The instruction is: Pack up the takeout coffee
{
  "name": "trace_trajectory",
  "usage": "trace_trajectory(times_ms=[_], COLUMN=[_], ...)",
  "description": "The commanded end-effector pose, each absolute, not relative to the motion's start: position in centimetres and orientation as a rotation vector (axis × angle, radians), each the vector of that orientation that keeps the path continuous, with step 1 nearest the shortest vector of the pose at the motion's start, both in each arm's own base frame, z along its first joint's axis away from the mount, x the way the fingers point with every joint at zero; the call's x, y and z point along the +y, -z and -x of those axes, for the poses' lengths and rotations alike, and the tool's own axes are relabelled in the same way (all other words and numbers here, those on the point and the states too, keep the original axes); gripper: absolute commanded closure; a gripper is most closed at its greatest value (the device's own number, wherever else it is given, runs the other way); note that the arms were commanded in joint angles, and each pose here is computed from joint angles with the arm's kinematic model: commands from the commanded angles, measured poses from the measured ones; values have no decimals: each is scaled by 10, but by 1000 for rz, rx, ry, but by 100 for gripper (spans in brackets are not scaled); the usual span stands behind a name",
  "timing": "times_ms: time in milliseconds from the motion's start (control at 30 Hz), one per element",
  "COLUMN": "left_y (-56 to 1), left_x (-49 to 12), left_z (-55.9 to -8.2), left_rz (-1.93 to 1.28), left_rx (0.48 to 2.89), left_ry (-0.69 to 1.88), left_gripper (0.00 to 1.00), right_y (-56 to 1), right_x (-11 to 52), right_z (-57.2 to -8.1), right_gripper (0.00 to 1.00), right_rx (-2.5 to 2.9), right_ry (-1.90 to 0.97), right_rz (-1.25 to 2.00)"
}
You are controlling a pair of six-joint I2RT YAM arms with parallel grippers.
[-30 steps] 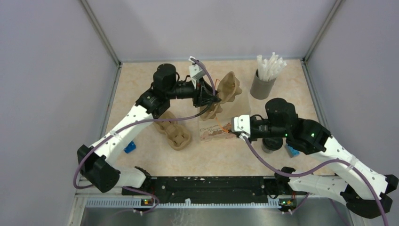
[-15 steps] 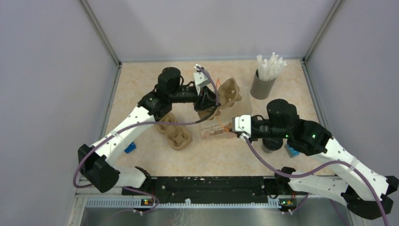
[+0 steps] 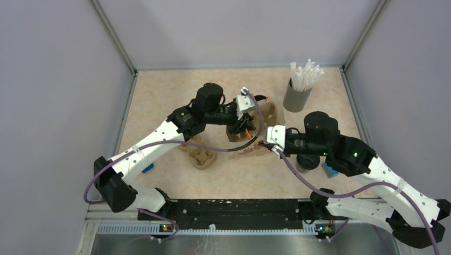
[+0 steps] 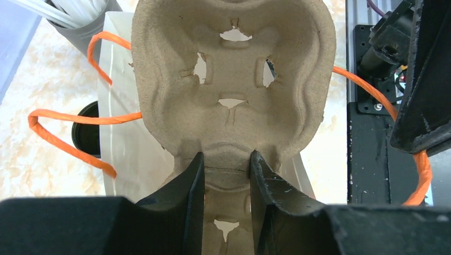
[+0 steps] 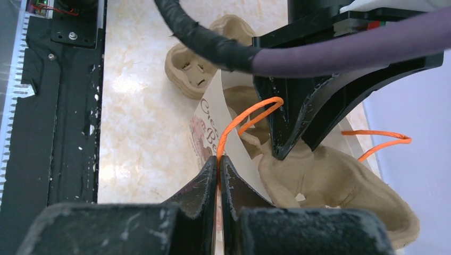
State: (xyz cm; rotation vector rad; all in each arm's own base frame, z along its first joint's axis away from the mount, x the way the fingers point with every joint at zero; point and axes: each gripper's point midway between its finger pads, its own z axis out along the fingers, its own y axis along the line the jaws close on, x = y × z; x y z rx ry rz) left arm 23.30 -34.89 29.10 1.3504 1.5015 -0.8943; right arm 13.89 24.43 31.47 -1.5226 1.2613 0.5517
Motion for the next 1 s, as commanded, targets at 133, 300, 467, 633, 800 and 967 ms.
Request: trace_trajectory(times_ms=[133, 300, 467, 633, 800, 967], left_y=[-304, -302, -294, -290, -264, -251], left_x=[-341, -325, -323, -331, -329, -326], left_z=[-237, -247, -245, -239, -249, -257], left_rz=[-1375, -1369, -1428, -1439, -1420, -1413], left_rx=[1456, 1495, 1533, 1544, 1640, 1701], left_ry=[765, 632, 617, 671, 625, 576], left_gripper=[75, 75, 74, 74, 75, 75], right_y=[-325, -331, -330, -324, -319, -315], right_x=[247, 246, 242, 241, 239, 239], right_z=[-139, -141, -140, -135, -137, -135], right_gripper=[100, 100, 100, 100, 100, 100], right_rx=[1242, 1244, 1254, 1285, 1295, 1313], right_ry=[-571, -568, -569, -605, -632, -651], right_rz=[1448, 1414, 1399, 1380, 1272, 1271])
